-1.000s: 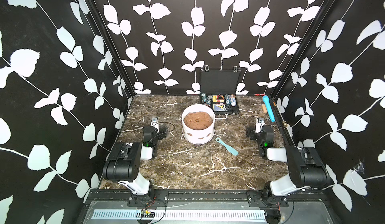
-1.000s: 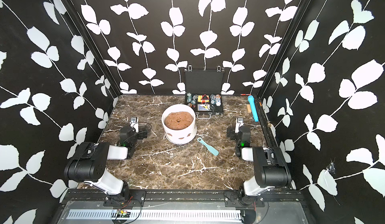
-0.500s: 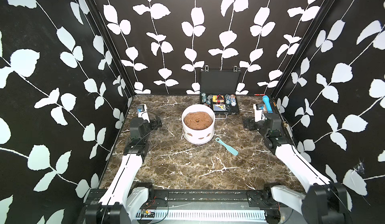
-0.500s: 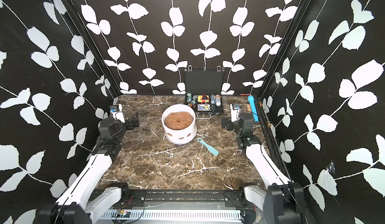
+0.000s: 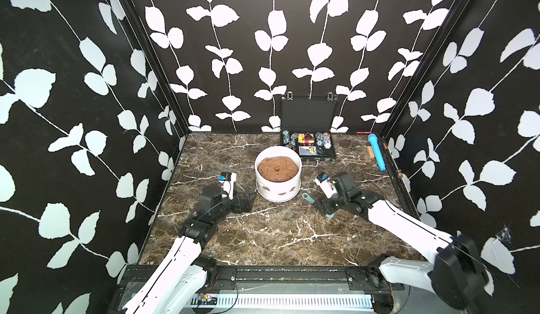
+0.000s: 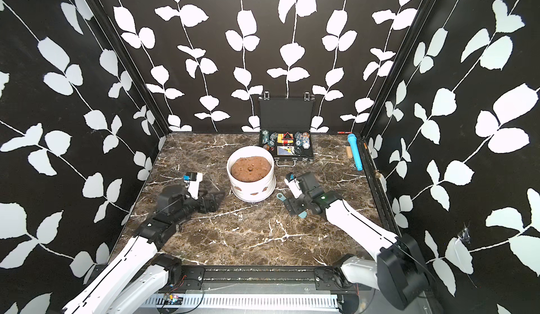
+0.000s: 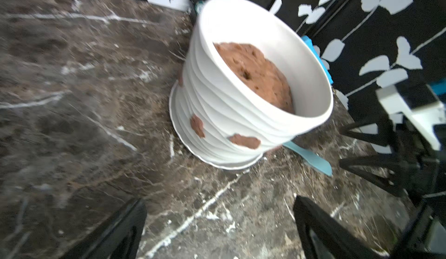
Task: Scrub the dried mud off the ceramic pot
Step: Pick up the brush from the center of the board.
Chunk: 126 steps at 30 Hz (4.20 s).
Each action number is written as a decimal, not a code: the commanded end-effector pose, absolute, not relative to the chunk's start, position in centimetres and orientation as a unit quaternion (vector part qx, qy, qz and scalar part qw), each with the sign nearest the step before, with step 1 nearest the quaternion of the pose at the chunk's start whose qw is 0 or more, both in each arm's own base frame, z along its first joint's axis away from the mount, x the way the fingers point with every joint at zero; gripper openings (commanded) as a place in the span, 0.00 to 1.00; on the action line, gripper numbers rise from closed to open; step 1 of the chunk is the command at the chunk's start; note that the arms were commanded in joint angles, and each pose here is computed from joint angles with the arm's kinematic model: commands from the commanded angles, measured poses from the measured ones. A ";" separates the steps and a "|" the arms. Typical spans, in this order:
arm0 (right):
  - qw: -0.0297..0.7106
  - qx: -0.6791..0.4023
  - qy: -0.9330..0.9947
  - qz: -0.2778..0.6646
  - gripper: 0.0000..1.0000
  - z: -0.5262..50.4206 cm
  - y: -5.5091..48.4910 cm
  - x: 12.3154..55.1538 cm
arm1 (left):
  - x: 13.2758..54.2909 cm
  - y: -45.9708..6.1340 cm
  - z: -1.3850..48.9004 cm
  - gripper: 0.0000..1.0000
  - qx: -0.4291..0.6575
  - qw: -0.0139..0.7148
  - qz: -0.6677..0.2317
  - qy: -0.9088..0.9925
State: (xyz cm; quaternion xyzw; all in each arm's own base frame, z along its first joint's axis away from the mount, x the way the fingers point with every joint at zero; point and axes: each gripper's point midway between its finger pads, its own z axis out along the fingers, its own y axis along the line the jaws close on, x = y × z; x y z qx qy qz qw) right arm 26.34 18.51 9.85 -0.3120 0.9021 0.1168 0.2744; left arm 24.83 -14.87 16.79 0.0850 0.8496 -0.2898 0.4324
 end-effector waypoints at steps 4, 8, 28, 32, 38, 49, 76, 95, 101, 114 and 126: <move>0.232 -0.329 0.912 0.083 0.78 6.9 19.4 27.8 | 23.4 -17.8 16.3 0.99 0.107 0.425 -0.331 0.836; 0.217 -0.318 0.919 0.081 0.75 6.1 19.8 28.5 | 23.2 -18.5 16.2 0.99 0.107 0.429 -0.338 0.831; 0.171 -0.271 0.946 0.059 0.38 1.8 20.0 29.9 | 23.3 -19.7 15.5 0.99 0.113 0.425 -0.345 0.829; 0.177 -0.264 0.947 0.051 0.29 1.6 19.7 30.2 | 23.4 -20.0 15.5 0.99 0.114 0.422 -0.347 0.829; 0.197 -0.255 0.945 0.047 0.15 2.6 19.2 30.3 | 23.5 -20.7 15.5 0.99 0.123 0.417 -0.350 0.830; 0.310 -0.194 0.923 0.116 0.10 10.3 18.6 31.4 | 23.2 -21.3 16.2 0.99 0.132 0.420 -0.366 0.820; 0.552 -0.033 0.745 0.374 0.11 33.0 24.8 31.5 | 24.6 -33.8 26.3 0.95 0.222 0.481 -0.427 0.733; 0.555 -0.010 0.737 0.386 0.11 32.9 25.5 30.5 | 25.2 -36.2 27.9 0.57 0.265 0.487 -0.404 0.727; 0.558 -0.007 0.734 0.387 0.12 33.0 25.6 30.4 | 24.8 -36.7 27.9 0.30 0.286 0.480 -0.394 0.730; 0.558 -0.010 0.739 0.378 0.42 32.5 25.1 29.9 | 24.5 -36.1 27.7 0.07 0.316 0.479 -0.361 0.736; 0.551 -0.209 0.771 0.240 0.69 32.8 22.9 27.3 | 24.4 -32.1 26.0 0.04 0.403 0.431 -0.287 0.755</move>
